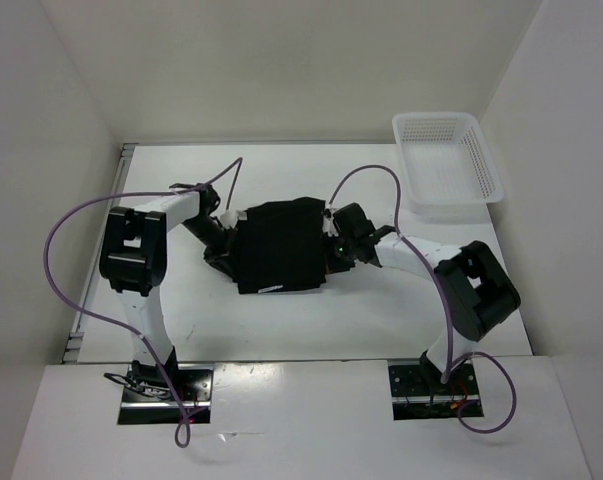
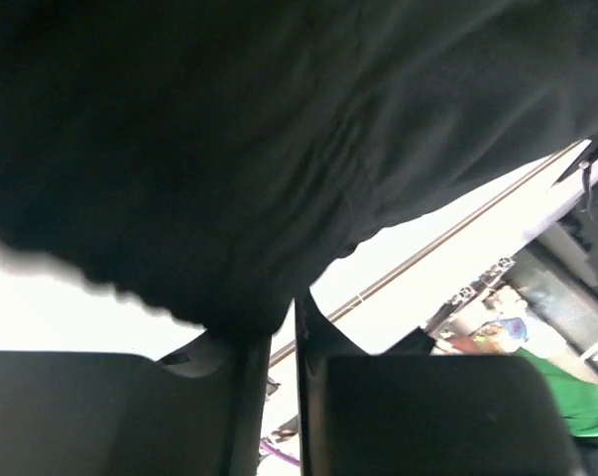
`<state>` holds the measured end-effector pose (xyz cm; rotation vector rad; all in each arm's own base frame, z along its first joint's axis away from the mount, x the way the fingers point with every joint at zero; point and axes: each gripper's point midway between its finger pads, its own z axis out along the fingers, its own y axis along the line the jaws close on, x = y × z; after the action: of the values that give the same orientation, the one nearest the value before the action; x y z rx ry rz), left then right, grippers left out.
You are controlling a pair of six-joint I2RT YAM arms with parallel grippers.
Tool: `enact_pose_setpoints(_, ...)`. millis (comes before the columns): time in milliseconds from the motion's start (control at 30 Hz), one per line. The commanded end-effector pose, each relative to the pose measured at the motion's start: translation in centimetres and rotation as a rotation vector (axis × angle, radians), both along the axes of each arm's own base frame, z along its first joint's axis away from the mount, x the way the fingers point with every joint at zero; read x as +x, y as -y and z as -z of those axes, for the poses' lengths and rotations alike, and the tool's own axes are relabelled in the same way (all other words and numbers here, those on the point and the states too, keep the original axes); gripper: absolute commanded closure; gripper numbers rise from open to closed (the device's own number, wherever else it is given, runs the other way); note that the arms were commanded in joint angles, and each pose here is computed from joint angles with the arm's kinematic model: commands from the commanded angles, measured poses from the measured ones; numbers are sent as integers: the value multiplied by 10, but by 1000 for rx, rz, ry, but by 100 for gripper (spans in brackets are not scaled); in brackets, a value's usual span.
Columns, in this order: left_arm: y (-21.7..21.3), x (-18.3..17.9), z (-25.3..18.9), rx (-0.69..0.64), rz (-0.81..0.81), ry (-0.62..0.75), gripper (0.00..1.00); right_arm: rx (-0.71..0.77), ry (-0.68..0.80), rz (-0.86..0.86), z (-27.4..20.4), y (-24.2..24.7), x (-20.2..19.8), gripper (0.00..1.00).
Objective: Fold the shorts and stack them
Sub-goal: Fold the shorts
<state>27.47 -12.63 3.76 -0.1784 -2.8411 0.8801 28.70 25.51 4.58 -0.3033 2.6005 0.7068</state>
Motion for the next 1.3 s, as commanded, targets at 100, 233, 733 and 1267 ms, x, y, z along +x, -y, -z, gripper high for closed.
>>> enact_pose_setpoints(100,1,5,-22,7,18,96,59,38,3,-61,-11,9,-30,52)
enact_pose_setpoints(233,-4,3,-30,36,21,135,29,32,106,-103,-38,7,-17,10)
enact_pose_setpoints(733,-143,33,-130,325,-371,730,1,-268,903,-61,-268,103,65,0)
enact_pose_setpoints(1267,-201,8,-177,354,-612,951,1,-507,1243,643,-342,307,-50,0)
